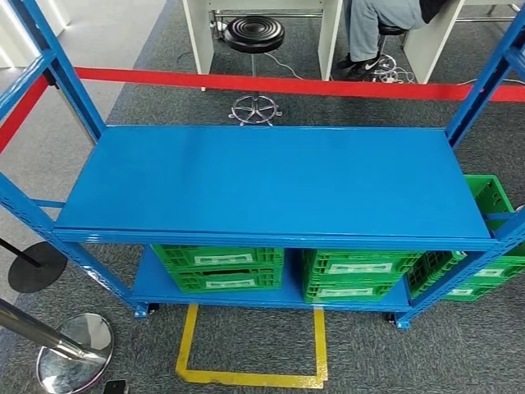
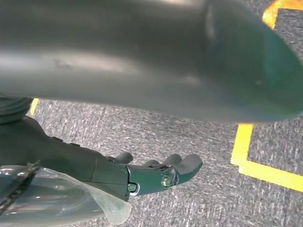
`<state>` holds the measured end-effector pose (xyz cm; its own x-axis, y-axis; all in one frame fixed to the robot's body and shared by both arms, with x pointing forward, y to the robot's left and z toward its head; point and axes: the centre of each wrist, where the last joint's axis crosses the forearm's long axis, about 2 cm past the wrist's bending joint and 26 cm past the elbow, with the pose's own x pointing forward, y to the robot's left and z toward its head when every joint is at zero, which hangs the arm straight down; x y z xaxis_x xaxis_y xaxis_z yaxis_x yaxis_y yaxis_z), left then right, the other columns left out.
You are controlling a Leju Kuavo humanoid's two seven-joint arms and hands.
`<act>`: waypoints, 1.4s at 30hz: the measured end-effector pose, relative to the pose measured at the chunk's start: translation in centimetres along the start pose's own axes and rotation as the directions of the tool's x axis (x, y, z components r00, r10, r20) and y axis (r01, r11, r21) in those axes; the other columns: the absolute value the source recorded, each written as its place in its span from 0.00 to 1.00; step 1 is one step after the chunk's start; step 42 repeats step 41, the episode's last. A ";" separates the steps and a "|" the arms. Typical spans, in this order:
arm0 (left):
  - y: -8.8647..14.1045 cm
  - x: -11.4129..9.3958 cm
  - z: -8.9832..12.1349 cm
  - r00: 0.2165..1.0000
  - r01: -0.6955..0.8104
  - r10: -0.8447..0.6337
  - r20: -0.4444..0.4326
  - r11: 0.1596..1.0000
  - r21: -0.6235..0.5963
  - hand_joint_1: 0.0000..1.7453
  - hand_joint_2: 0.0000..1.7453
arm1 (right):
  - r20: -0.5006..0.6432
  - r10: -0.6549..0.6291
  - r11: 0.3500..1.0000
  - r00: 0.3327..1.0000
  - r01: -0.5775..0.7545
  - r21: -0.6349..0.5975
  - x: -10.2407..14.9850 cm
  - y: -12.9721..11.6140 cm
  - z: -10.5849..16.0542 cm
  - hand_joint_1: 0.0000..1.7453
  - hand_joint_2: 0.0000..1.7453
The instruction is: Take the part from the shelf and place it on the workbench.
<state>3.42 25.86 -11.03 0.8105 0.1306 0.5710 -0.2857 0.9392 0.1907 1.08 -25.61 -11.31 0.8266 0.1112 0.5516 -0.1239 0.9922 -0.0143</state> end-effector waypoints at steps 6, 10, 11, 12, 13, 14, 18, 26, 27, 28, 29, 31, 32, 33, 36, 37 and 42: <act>0.0 -0.1 0.1 1.000 0.000 0.000 -0.001 1.000 0.001 0.00 0.00 | 0.004 -0.001 1.000 1.000 0.001 0.002 0.1 0.0 -0.1 0.00 0.00; 0.1 -0.2 0.1 1.000 -0.001 0.001 -0.003 1.000 0.002 0.00 0.00 | 0.000 -0.002 1.000 1.000 0.002 0.003 -0.1 0.0 0.0 0.00 0.00; 0.0 -0.2 0.1 1.000 -0.001 0.001 -0.004 1.000 0.002 0.00 0.00 | -0.001 -0.002 1.000 1.000 0.002 0.003 -0.1 0.0 0.1 0.00 0.00; 0.0 -0.2 0.1 1.000 -0.002 0.002 -0.004 1.000 0.002 0.00 0.00 | -0.001 -0.002 1.000 1.000 0.002 0.004 -0.1 0.0 0.1 0.00 0.00; 0.0 -0.2 0.1 1.000 -0.002 0.002 -0.003 1.000 0.002 0.00 0.00 | 0.000 -0.002 1.000 1.000 0.002 0.004 -0.1 0.0 0.1 0.00 0.00; 0.0 -0.2 0.1 1.000 -0.003 0.003 -0.002 1.000 0.002 0.00 0.00 | 0.001 -0.002 1.000 1.000 0.002 0.004 0.0 0.0 0.0 0.00 0.00; 0.0 -0.1 0.0 1.000 -0.004 0.004 -0.001 1.000 0.003 0.00 0.00 | 0.002 -0.003 1.000 1.000 0.003 0.004 -0.1 0.0 0.0 0.00 0.00; 0.0 -0.3 0.1 1.000 -0.006 0.006 -0.006 1.000 0.005 0.00 0.00 | 0.002 -0.004 1.000 1.000 0.004 0.004 -0.1 -0.1 0.0 0.00 0.00; 0.1 -0.3 0.1 1.000 -0.006 0.006 -0.007 1.000 0.006 0.00 0.00 | 0.002 -0.004 1.000 1.000 0.004 0.004 -0.1 -0.1 0.0 0.00 0.00; 0.1 -0.3 0.1 1.000 -0.007 0.007 -0.007 1.000 0.007 0.00 0.00 | 0.003 -0.004 1.000 1.000 0.004 0.004 -0.1 -0.1 0.0 0.00 0.00; 0.1 -0.2 0.1 1.000 -0.008 0.008 -0.006 1.000 0.008 0.00 0.00 | 0.004 -0.004 1.000 1.000 0.004 0.004 0.0 -0.1 0.0 0.00 0.00; 0.0 -0.2 0.1 1.000 -0.009 0.009 -0.007 1.000 0.008 0.00 0.00 | 0.005 -0.004 1.000 1.000 0.004 0.004 0.0 -0.1 0.0 0.00 0.00; 0.0 -0.2 0.1 1.000 -0.009 0.009 -0.008 1.000 0.008 0.00 0.00 | 0.005 -0.004 1.000 1.000 0.004 0.004 0.0 -0.1 0.0 0.00 0.00; 0.0 -0.3 0.2 1.000 -0.009 0.009 -0.010 1.000 0.008 0.00 0.00 | 0.005 -0.004 1.000 1.000 0.004 0.004 0.0 -0.1 0.0 0.00 0.00; 0.1 -0.3 0.1 1.000 -0.009 0.009 -0.012 1.000 0.014 0.00 0.00 | 0.006 -0.004 1.000 1.000 0.004 0.005 0.0 -0.1 0.0 0.00 0.00; 0.1 -0.3 0.1 1.000 -0.009 0.009 -0.012 1.000 0.014 0.00 0.00 | 0.006 -0.004 1.000 1.000 0.004 0.005 0.0 -0.1 0.0 0.00 0.00; 0.0 -0.2 0.1 1.000 -0.009 0.009 -0.012 1.000 0.013 0.00 0.00 | 0.006 -0.004 1.000 1.000 0.004 0.005 0.0 -0.1 0.0 0.00 0.00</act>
